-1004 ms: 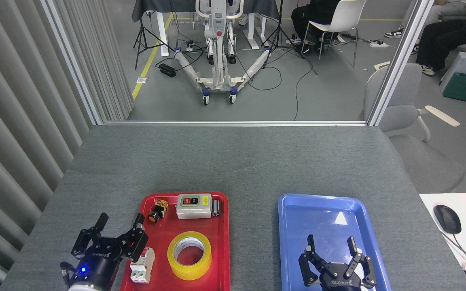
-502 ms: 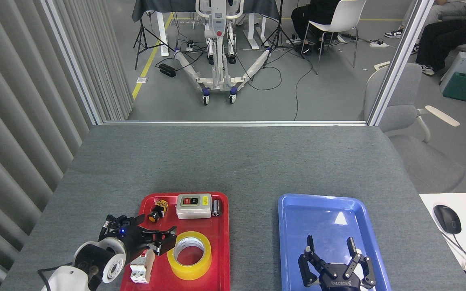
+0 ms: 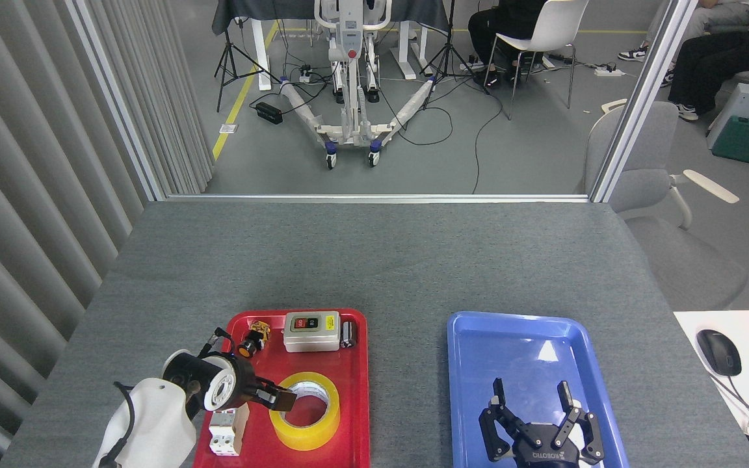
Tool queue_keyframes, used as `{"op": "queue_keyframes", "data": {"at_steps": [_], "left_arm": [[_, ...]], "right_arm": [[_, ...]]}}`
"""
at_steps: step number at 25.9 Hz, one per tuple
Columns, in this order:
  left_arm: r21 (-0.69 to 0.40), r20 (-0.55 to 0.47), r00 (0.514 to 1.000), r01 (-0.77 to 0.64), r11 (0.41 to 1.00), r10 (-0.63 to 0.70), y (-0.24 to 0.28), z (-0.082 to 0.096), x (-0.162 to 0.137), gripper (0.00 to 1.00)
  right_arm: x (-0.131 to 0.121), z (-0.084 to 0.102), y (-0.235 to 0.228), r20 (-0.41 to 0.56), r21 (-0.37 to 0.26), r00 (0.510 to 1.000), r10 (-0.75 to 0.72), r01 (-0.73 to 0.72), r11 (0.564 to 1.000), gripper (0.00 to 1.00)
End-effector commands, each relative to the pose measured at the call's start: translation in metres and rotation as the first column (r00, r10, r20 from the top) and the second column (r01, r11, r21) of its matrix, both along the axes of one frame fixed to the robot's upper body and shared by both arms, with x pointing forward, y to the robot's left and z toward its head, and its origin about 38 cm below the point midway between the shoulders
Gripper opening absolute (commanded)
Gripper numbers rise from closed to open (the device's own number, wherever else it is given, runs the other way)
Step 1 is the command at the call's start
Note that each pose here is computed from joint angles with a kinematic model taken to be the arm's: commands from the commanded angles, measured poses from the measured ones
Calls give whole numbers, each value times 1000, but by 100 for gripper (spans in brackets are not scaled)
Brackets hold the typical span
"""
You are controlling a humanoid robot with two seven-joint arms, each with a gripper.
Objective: Place and move tape with both arms
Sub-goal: 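Grasp the yellow tape roll with the left gripper and lift it, then carry the tape toward the right gripper and grasp it with the right gripper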
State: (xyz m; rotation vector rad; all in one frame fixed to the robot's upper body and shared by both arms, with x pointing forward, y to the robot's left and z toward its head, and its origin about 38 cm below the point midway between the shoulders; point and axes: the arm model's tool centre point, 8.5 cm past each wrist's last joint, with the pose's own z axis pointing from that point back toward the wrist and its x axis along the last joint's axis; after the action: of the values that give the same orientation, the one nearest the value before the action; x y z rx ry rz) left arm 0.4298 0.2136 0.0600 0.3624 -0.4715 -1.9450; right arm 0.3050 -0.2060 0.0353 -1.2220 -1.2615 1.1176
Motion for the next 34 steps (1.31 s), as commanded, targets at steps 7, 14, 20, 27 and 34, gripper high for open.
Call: {"op": "queue_keyframes", "data": {"at_steps": [7, 14, 20, 27, 34], "left_arm": [[33, -95, 995, 11, 999, -8, -12, -14, 1, 99], [33, -159, 987, -10, 999, 15, -17, -31, 7, 32], [-13, -166, 982, 87, 996, -88, -29, -31, 5, 0], [-330, -60, 983, 145, 933, -173, -53, 6, 17, 0], [-647, 221, 905, 415, 640, -364, -96, 48, 10, 0]], "right_arm": [[0, -1, 0, 0, 0, 1000, -1, 1, 1000, 100], [-2, -2, -1, -5, -3, 1000, -1, 1, 1000, 100], [-3, -3, -2, -8, -4, 1000, -4, 4, 1000, 100], [-5, -4, -2, -11, -4, 1000, -4, 4, 1000, 100], [-4, -3, -1, -3, -3, 1000, 2, -2, 1000, 100]]}}
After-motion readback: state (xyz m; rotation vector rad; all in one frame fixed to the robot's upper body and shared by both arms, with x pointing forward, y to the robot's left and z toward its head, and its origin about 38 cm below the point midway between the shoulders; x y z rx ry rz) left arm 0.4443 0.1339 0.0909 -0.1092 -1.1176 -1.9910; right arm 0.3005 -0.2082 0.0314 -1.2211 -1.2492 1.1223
